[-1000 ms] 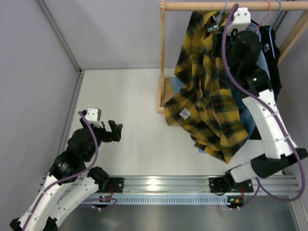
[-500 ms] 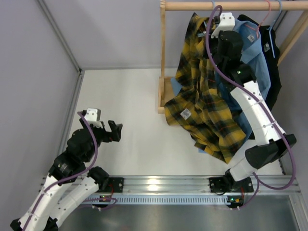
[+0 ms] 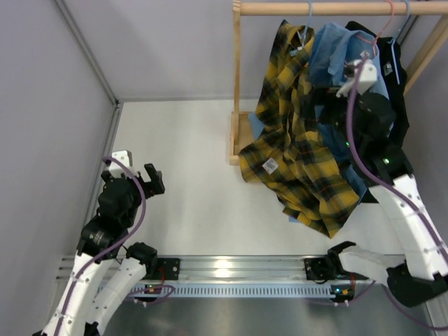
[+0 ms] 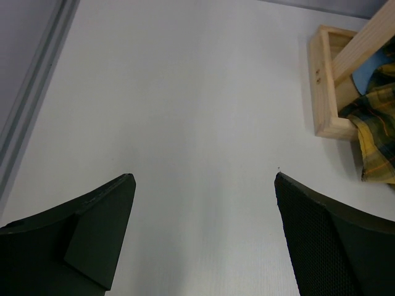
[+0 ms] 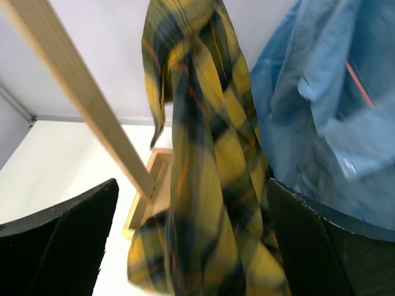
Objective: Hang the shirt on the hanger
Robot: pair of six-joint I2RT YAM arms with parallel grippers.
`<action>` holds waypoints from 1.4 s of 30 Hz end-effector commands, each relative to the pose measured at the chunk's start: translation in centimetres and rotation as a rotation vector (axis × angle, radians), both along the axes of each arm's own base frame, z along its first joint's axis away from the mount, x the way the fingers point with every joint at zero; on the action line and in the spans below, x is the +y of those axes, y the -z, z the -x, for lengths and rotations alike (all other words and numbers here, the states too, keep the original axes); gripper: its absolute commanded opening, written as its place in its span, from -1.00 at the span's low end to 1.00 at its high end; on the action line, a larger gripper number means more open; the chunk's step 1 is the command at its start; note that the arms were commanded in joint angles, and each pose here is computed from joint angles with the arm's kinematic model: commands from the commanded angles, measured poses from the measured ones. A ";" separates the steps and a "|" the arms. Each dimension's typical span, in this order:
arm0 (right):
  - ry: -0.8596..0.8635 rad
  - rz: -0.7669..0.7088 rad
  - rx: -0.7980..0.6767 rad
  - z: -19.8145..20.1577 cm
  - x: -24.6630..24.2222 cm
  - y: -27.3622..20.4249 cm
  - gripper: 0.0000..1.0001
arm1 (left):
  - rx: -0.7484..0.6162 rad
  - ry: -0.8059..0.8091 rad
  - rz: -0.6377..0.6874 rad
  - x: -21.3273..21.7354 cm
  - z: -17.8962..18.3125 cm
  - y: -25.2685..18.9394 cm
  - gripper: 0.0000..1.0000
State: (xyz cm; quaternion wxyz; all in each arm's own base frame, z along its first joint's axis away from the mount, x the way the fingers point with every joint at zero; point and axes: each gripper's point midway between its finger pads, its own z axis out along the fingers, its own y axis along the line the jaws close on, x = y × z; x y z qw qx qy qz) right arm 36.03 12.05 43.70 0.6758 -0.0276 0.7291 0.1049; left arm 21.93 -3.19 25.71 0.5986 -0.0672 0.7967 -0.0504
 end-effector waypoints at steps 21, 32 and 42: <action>0.093 0.103 0.148 16.9 -9.3 13.6 0.99 | -0.061 -0.049 0.068 0.9 0.7 -0.9 0.96; 0.155 0.096 0.138 17.1 -10.4 13.7 0.99 | -0.094 -0.037 0.080 0.9 1.1 -1.4 0.96; 0.194 0.079 0.151 16.8 -10.8 14.4 0.99 | -0.097 -0.005 0.081 0.3 1.0 -1.3 0.96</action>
